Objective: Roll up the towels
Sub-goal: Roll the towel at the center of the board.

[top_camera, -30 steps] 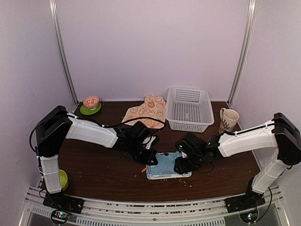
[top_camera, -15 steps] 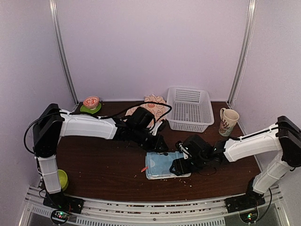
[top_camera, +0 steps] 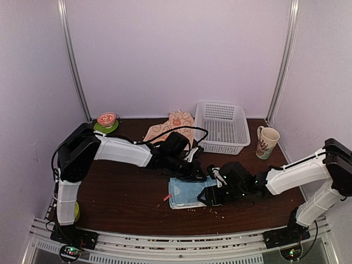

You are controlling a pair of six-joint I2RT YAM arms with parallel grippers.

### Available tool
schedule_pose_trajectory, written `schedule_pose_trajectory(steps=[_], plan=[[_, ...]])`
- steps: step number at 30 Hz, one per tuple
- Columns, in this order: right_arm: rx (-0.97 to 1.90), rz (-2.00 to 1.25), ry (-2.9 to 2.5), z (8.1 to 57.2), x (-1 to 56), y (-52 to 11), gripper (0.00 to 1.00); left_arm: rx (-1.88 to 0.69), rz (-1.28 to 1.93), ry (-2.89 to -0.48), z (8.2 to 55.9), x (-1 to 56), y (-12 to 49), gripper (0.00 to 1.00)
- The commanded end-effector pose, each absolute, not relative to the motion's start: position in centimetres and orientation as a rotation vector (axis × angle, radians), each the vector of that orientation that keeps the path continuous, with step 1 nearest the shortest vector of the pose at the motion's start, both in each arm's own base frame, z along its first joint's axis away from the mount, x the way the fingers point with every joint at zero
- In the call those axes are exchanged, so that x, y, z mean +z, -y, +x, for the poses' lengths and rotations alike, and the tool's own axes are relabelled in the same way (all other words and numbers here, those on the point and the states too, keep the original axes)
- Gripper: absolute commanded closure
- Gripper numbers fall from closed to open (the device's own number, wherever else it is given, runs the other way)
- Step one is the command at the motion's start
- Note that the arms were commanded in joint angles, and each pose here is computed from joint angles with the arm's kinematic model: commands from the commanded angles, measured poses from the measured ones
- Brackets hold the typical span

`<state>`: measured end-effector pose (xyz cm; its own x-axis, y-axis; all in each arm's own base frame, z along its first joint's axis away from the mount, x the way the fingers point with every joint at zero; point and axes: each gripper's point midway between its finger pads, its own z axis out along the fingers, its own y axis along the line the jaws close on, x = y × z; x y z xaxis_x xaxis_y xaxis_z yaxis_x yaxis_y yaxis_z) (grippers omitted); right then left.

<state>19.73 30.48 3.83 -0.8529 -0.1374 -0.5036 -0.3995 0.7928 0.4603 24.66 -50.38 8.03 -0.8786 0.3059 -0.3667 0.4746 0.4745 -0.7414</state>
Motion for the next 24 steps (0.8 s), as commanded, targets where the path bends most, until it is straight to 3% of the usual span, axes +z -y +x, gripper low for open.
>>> schedule_pose_trajectory(steps=[1, 18, 24], plan=[[0.648, -0.419, -2.694, 17.7, -0.8, -27.4, 0.27, -1.474, 0.711, -2.440, 25.3, 10.0, 52.5, 0.99], [0.709, -0.446, -2.645, 17.8, 2.0, -28.2, 0.25, -1.351, 0.660, -2.621, 25.9, 3.7, 52.3, 1.00], [0.739, -0.441, -2.618, 18.0, 5.3, -28.5, 0.18, -1.230, 0.652, -2.657, 27.0, 2.1, 51.7, 1.00]])
